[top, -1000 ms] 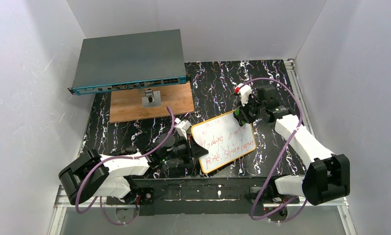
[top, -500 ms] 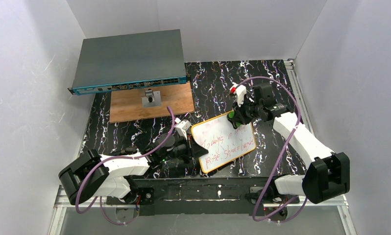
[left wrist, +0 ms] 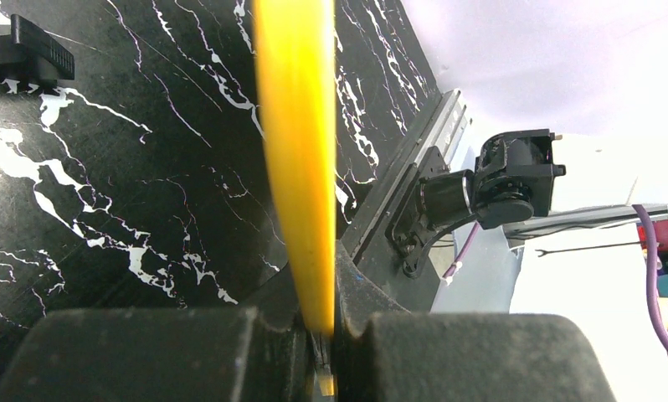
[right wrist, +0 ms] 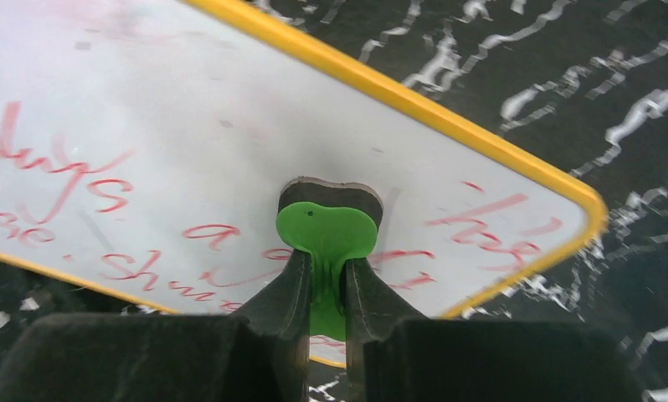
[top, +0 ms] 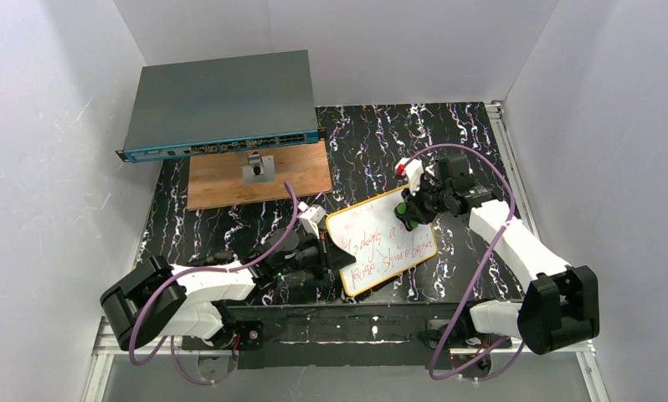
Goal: Erase the whiteboard
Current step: Erase the whiteboard at the center of the board.
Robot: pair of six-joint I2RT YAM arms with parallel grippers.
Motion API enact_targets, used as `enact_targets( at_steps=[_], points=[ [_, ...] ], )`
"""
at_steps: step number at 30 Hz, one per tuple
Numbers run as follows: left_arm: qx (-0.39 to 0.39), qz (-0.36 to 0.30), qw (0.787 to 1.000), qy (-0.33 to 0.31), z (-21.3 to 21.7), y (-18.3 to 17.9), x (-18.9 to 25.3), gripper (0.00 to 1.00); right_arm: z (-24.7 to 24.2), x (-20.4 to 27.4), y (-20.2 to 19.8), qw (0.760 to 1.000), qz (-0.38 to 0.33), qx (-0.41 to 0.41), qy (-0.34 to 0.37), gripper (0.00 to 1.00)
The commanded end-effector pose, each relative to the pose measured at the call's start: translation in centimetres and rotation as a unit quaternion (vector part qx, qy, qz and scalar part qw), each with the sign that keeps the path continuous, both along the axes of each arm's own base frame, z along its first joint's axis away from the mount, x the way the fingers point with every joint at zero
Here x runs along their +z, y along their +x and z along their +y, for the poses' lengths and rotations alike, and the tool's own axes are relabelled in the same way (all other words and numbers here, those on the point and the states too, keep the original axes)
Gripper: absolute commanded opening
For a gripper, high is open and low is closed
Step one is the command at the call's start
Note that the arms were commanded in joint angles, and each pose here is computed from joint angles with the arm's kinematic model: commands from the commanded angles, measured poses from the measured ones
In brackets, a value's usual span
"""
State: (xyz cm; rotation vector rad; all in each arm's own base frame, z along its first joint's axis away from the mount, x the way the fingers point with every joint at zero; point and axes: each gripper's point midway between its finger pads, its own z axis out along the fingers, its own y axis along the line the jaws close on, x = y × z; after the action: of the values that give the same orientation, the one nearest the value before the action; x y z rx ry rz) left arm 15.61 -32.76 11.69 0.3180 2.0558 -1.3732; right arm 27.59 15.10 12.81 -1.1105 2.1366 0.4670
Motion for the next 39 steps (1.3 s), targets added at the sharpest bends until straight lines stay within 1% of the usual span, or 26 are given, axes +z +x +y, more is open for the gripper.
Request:
enact_targets(
  at_steps=[1,4,7,9,11,14,16,20,22,24,26,28,30,33,36,39],
  points=[
    [-0.061,-0.077,0.994,-0.051,-1.3,-1.3,3.9,0.00,3.5,1.5,-2.6,0.995,0.028,0.074,0.063,0.01],
    [-0.060,-0.077,0.994,-0.050,-1.2,-1.4,3.8,0.00,3.2,3.4,0.6,0.998,0.002,0.008,0.064,0.01],
    [-0.060,-0.077,0.994,-0.051,-1.2,-1.4,3.9,0.00,0.8,3.7,4.2,0.996,-0.019,-0.080,0.038,0.01],
    [-0.060,-0.077,0.994,-0.050,-1.2,-1.3,3.9,0.00,-1.1,3.1,5.5,0.992,-0.023,-0.121,0.020,0.01],
    [-0.059,-0.078,0.994,-0.050,-1.1,-1.4,4.0,0.00,-2.4,2.3,5.8,0.990,-0.023,-0.140,0.003,0.01],
    [-0.059,-0.079,0.994,-0.051,-1.1,-1.4,4.0,0.00,-3.4,0.6,5.0,0.991,-0.018,-0.126,-0.034,0.01],
    [-0.060,-0.079,0.994,-0.051,-1.1,-1.4,4.0,0.00,-3.4,-0.6,3.7,0.994,0.004,-0.103,-0.046,0.01],
    [-0.060,-0.080,0.994,-0.050,-1.1,-1.4,3.9,0.00,-0.8,-1.5,-0.8,0.998,0.063,0.007,-0.008,0.01],
    [-0.060,-0.080,0.994,-0.050,-1.1,-1.4,3.9,0.00,0.9,-1.2,-2.7,0.996,0.067,0.059,0.011,0.01],
    [-0.061,-0.078,0.994,-0.051,-1.2,-1.4,3.8,0.00,2.2,0.1,-3.1,0.995,0.054,0.079,0.033,0.01],
    [-0.061,-0.077,0.994,-0.051,-1.2,-1.4,3.8,0.00,2.8,1.7,-1.8,0.996,0.037,0.061,0.047,0.01],
    [-0.061,-0.077,0.994,-0.050,-1.2,-1.4,3.8,0.00,2.4,3.0,0.8,0.999,0.012,0.012,0.040,0.01],
    [-0.061,-0.079,0.994,-0.050,-1.2,-1.4,4.0,0.00,1.1,3.7,3.4,0.998,-0.006,-0.049,0.026,0.01],
    [-0.061,-0.079,0.994,-0.051,-1.2,-1.4,4.0,0.00,-1.2,3.7,5.9,0.993,-0.022,-0.113,0.004,0.01],
    [-0.061,-0.080,0.994,-0.051,-1.1,-1.4,4.1,0.00,-3.0,2.6,6.5,0.989,-0.035,-0.139,-0.024,0.01],
    [-0.062,-0.082,0.993,-0.051,-1.0,-1.5,4.2,0.00,-4.0,0.8,5.3,0.990,-0.028,-0.122,-0.057,0.01]
  ],
)
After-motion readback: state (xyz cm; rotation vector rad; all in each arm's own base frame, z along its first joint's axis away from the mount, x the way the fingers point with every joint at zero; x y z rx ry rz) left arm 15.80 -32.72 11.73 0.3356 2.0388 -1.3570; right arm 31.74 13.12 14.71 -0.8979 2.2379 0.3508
